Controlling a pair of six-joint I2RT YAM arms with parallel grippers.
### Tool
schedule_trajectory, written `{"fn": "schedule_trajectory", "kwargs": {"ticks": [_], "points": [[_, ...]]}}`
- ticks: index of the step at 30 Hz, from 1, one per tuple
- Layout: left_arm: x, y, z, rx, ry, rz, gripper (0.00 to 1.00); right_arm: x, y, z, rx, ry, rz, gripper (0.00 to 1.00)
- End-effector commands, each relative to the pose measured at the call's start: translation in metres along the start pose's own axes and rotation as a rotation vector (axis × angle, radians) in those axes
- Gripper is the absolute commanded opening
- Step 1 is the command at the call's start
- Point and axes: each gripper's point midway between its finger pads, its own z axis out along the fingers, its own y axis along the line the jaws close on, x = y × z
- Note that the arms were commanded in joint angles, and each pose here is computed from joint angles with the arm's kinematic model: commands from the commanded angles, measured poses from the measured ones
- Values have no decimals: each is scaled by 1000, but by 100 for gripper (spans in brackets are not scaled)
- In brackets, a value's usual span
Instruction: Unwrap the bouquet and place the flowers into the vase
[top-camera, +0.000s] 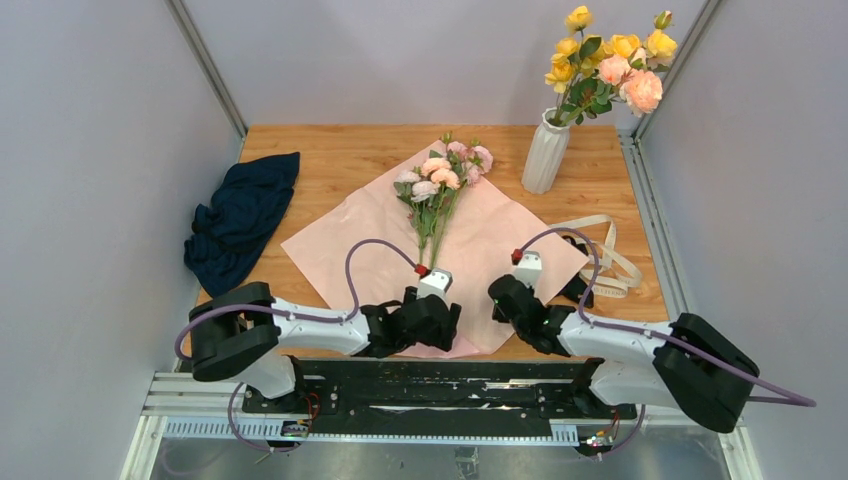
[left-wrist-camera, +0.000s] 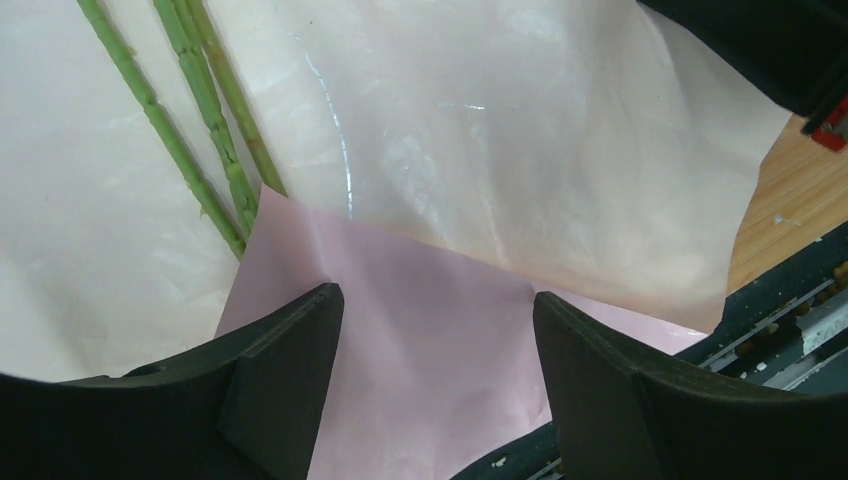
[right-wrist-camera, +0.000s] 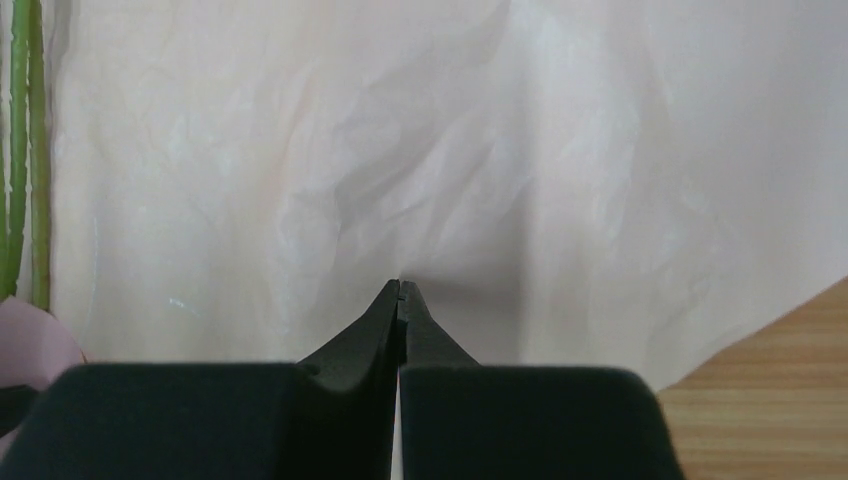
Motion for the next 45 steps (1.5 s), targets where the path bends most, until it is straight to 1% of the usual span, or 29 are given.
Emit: {"fn": "schedule_trajectory", "kwargs": {"ticks": [1,5,11,18,25,27,30,33,37,39,45], "points": [[-17,4,2,-16,-17,17,80,-4,1,18,-15,34,-7,0],[-27,9,13,-6,-15,-9,80,-11,8,35,-11,68,-3,0],[-42,24,37,-5,0,-51,79,-29,24,61,-18,85,4,0],[-62,40,58,1,7,-86,79,-42,25,89,0,109,34,0],[-84,50,64,-4,-12,-78,79,-70,35,101,8,86,19,0],[-90,49,58,-1,-24,-70,79,-80,39,97,-2,79,18,0],[-99,40,42,47,-49,-81,79,-91,43,83,-22,51,19,0],[-112,31,17,72,-114,-75,79,-102,46,64,-45,-6,12,0],[-127,29,-16,36,-180,-80,80,-95,64,52,-93,11,-23,0],[-132,37,-27,5,-212,-101,80,-83,71,55,-100,41,-52,0],[-125,84,-69,-162,-281,-138,80,-42,99,57,-147,118,-107,0]]}}
